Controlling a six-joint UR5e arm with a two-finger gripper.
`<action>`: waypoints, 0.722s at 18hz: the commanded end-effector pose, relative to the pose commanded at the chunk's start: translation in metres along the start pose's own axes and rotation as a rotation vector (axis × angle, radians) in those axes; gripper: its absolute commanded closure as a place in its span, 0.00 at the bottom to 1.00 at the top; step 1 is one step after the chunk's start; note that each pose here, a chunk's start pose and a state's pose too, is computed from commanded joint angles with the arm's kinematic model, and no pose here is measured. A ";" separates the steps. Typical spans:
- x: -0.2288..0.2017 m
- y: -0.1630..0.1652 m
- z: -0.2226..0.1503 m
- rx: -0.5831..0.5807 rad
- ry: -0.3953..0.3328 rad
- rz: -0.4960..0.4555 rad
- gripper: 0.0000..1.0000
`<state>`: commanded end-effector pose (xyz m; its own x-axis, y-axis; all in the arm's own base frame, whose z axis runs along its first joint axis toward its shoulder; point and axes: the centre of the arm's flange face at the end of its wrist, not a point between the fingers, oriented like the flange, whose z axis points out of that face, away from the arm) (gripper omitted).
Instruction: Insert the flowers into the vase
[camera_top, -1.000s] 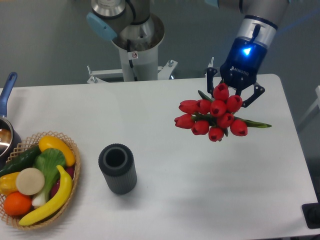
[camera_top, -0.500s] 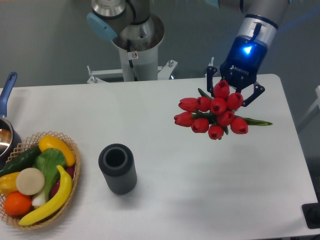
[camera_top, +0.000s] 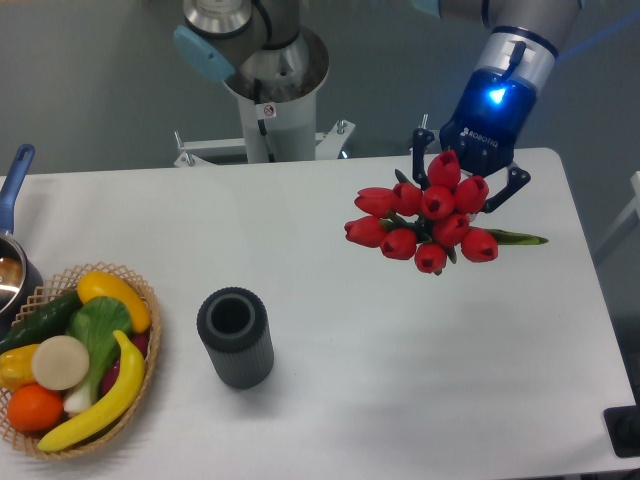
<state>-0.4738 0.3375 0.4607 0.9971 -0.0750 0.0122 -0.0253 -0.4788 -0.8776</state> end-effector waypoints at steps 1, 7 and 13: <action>0.000 0.000 0.001 0.005 -0.003 0.010 0.59; 0.006 -0.009 0.003 0.096 0.026 0.008 0.59; 0.022 -0.024 0.048 0.241 0.137 0.086 0.59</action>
<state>-0.4475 0.3891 0.4596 0.9727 -0.2316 -0.0173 -0.0755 -0.2447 -0.9666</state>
